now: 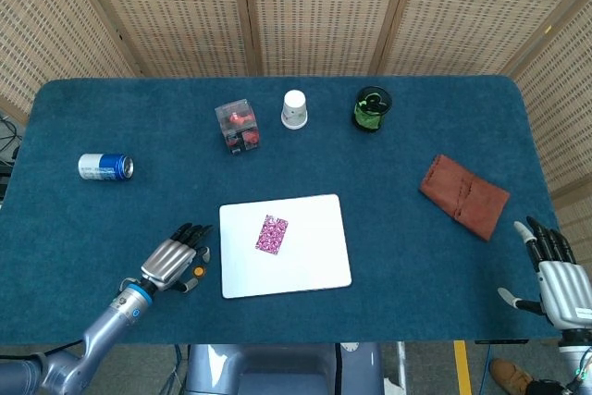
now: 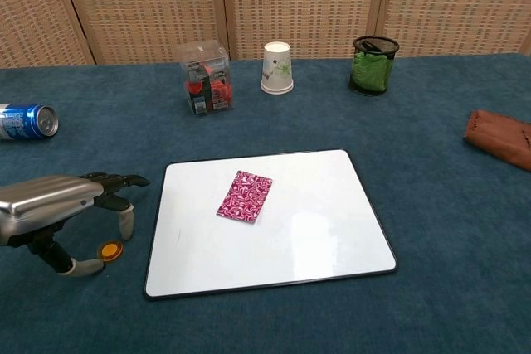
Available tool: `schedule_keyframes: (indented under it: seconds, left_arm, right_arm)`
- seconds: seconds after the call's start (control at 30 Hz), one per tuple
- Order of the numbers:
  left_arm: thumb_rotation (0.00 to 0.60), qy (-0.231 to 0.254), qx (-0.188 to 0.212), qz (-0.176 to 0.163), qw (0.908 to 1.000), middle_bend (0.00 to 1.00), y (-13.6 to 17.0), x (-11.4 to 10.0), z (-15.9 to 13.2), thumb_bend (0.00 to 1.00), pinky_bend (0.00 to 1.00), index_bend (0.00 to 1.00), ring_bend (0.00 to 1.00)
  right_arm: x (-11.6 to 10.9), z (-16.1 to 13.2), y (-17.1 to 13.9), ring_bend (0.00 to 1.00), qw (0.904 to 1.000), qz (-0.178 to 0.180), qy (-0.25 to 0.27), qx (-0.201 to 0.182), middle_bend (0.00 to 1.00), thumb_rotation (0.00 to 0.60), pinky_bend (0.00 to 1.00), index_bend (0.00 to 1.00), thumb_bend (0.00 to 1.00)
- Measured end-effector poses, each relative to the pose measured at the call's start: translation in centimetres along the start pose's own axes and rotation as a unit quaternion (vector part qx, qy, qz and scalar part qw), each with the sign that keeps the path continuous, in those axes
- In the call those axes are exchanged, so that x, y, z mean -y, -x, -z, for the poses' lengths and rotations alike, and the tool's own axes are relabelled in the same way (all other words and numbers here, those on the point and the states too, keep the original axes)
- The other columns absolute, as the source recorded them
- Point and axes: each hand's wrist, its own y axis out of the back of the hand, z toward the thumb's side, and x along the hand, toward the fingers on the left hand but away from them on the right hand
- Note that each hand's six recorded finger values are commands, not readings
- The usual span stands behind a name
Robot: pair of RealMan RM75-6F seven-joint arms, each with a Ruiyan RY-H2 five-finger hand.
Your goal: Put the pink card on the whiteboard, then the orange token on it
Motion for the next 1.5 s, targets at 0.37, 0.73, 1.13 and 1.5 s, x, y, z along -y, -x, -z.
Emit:
schedule_keyframes:
  seconds: [0.37,0.73,1.13,1.5]
  left_arm:
    - [0.600,0.002,0.000,-0.004,1.0000,0.00,0.4,-0.2,0.2,0.35,0.00,0.69,0.00]
    - [0.600,0.018,0.003,-0.046,0.9988,0.00,-0.2,-3.9,-0.2,0.33,0.00,0.69,0.00]
    - [0.600,0.001,0.025,-0.074,0.9970,0.00,-5.9,-10.9,-5.2,0.33,0.00,0.69,0.00]
    - [0.600,-0.007,0.024,-0.034,0.9991,0.00,-12.2,-8.4,-11.4,0.32,0.00,0.69,0.00]
  right_arm:
    - [0.0,0.0,0.0,0.00,1.0000,0.000,0.000,0.000,0.00,0.600,0.00,0.00,0.18]
    - [0.0,0.0,0.0,0.00,1.0000,0.000,-0.001,0.001,0.00,0.600,0.00,0.00,0.18]
    - [0.0,0.1,0.1,0.00,1.0000,-0.001,0.001,0.002,0.00,0.600,0.00,0.00,0.18]
    - [0.0,0.2,0.1,0.00,1.0000,-0.003,0.007,0.002,0.00,0.600,0.00,0.00,0.18]
